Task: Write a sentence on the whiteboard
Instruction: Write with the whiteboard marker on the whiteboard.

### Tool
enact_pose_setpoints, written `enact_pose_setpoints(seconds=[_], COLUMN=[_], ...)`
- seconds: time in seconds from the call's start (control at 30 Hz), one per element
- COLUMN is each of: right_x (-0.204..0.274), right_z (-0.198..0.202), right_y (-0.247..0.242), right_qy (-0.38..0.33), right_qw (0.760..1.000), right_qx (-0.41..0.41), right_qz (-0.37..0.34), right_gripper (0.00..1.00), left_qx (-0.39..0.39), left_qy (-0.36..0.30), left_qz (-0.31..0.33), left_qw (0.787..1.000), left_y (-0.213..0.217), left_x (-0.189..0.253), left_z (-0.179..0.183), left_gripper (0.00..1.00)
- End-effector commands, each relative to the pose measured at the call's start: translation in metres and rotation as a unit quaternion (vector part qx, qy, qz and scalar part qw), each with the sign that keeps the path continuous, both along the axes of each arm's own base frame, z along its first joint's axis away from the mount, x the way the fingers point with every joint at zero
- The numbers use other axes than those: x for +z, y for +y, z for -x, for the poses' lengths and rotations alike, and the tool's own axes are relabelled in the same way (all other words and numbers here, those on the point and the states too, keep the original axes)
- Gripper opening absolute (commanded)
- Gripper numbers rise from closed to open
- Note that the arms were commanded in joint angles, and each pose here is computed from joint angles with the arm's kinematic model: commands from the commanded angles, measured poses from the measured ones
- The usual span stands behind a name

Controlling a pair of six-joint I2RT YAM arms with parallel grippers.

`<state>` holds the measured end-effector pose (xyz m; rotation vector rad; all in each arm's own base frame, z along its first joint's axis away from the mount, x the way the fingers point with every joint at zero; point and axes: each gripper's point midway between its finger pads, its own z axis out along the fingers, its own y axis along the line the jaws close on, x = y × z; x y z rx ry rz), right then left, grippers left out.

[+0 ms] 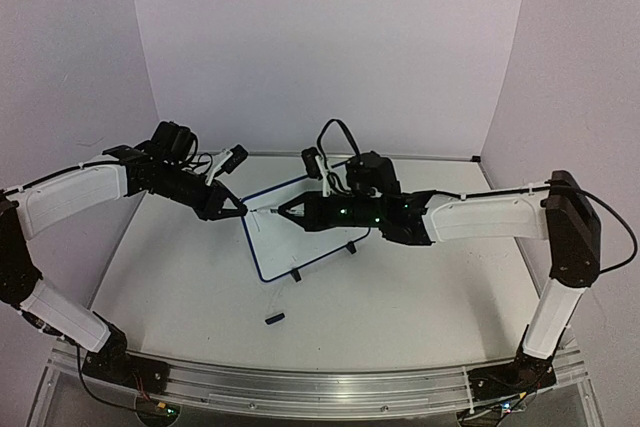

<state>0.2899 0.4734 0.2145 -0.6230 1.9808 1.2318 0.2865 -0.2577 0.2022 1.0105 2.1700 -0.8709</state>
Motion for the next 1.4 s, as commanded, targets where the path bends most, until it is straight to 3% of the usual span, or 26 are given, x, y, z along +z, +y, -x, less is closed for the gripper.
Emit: enact_pose_setpoints(seconds=[0.0,1.37], right_x=[0.034,0.000], right_z=[-0.009,0.001], right_y=[-0.013,0.004], right_qy=[-0.036,0.006], right_qw=[0.998,1.000], right_qx=[-0.041,0.007], right_qz=[-0.031,-0.015], right_gripper=[0.00,0.00], left_qx=[-0.008,-0.009], left_qy=[-0.009,-0.008], left_qz=[0.010,0.007], left_qw=[1.000,1.000], left_y=[-0.001,-0.001], left_x=[0.011,0.010], left_z=[0.007,0.007], left_gripper=[0.00,0.00])
